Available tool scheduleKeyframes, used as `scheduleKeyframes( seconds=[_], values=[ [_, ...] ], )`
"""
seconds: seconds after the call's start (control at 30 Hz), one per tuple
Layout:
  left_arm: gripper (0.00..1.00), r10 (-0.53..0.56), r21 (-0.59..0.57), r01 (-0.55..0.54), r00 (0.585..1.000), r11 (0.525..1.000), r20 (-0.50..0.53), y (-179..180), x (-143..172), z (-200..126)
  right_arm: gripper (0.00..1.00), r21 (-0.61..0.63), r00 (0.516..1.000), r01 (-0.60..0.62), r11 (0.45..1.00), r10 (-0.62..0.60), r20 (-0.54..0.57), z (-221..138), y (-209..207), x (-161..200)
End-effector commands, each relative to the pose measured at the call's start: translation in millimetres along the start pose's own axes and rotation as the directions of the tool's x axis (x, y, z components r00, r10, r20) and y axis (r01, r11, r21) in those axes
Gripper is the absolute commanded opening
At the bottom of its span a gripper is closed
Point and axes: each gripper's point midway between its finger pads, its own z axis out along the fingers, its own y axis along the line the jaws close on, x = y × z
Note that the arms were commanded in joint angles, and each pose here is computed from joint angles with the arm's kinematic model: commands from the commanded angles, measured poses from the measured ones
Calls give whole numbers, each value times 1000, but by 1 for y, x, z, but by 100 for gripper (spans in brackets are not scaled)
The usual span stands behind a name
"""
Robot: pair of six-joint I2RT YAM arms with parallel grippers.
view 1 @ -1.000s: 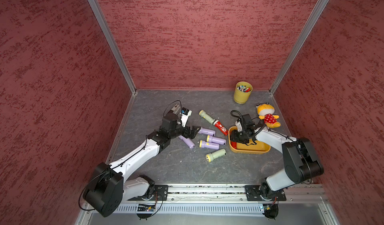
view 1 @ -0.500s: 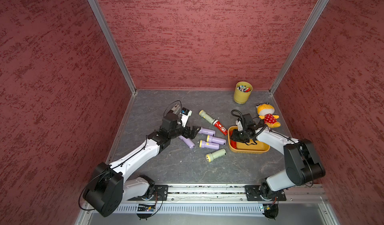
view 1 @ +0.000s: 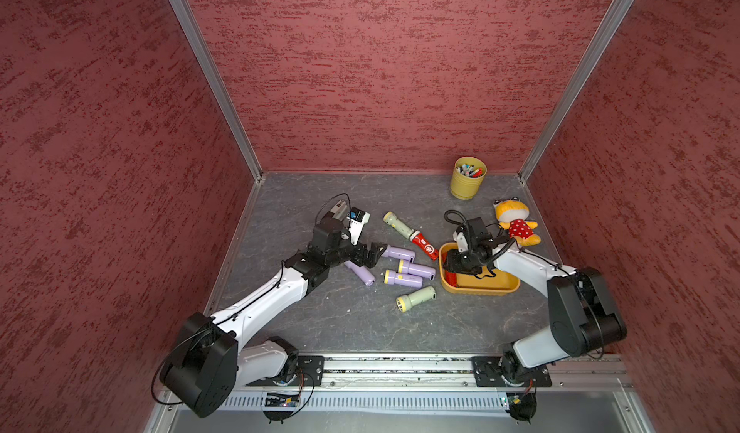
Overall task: Put the flashlights into the storage boxes
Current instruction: Place the flashlight at the storage box.
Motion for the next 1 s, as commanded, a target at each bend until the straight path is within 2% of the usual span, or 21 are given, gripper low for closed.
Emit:
scheduleKeyframes(
  seconds=[0.0, 0.23, 0.37, 0.63, 0.97],
  values=[
    [100, -8, -7, 8, 1000, 1000, 22, 0, -4, -2, 53, 18, 996, 31, 999, -33, 80, -31, 9, -24],
    [100, -83, -21, 85, 995, 996, 57, 11, -9, -13, 53, 74, 983, 109, 991, -118, 140, -78, 29, -63],
    [100, -139, -9, 140, 987, 990, 87, 18, -8, -24, 53, 129, 969, 197, 972, -212, 125, -84, 47, -81],
    [100, -215, -102, 219, 975, 970, 53, 32, 18, -44, 54, 153, 936, 347, 925, -353, 12, -40, 81, -92],
    [100, -237, -158, 244, 969, 957, 61, 40, 36, -55, 55, 177, 910, 415, 892, -408, -77, 12, 77, -95]
  ],
)
